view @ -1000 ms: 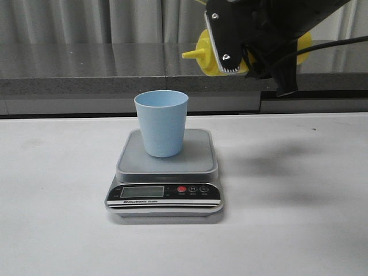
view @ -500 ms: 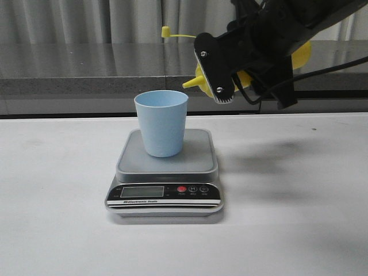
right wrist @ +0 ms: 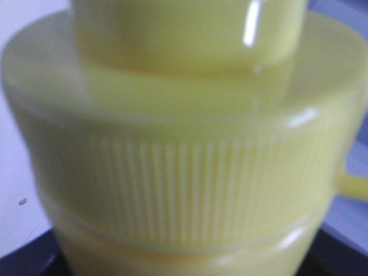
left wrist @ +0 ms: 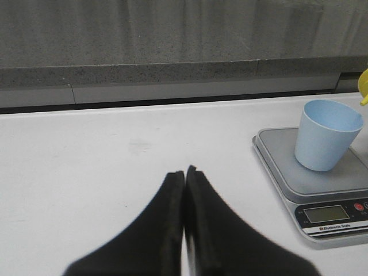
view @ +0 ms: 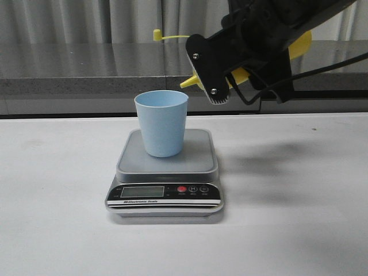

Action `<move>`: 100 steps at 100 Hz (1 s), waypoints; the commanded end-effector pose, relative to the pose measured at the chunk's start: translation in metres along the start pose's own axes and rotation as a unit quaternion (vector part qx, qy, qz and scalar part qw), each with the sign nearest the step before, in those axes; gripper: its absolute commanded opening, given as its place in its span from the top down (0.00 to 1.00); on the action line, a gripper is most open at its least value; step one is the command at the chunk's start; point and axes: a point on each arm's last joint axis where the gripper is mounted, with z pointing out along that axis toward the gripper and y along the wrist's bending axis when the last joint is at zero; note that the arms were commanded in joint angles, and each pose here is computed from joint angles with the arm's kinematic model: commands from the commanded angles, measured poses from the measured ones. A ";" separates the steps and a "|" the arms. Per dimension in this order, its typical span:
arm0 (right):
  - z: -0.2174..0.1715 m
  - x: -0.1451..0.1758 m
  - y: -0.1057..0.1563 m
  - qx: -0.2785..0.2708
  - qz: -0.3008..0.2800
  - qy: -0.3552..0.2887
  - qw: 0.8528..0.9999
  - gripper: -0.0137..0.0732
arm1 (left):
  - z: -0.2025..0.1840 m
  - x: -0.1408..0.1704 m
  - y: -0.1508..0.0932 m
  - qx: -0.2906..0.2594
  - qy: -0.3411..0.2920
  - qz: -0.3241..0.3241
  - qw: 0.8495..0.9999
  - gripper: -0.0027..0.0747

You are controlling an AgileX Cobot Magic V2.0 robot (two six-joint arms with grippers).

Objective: Pour seasoning into cup on scale with both arms

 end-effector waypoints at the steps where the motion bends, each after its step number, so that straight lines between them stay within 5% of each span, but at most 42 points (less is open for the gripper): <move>1: -0.015 0.011 -0.028 0.051 -0.002 0.032 0.998 0.91 | -0.002 -0.014 0.000 0.000 -0.045 -0.012 0.999 0.99; 50: -0.019 0.007 -0.037 0.064 -0.035 0.046 0.996 0.91 | -0.002 -0.014 0.000 0.000 -0.045 -0.012 0.999 0.99; 67: -0.022 0.007 -0.038 0.063 0.091 0.020 0.994 0.91 | -0.002 -0.014 0.000 0.000 -0.045 -0.012 0.999 0.99; 81: -0.032 0.012 -0.045 0.050 0.266 -0.027 0.962 0.91 | -0.002 -0.014 0.000 0.000 -0.045 -0.012 0.999 0.99; 100: -0.042 0.035 -0.049 0.010 0.460 -0.048 0.887 0.91 | -0.002 -0.014 0.000 0.000 -0.045 -0.012 0.999 0.99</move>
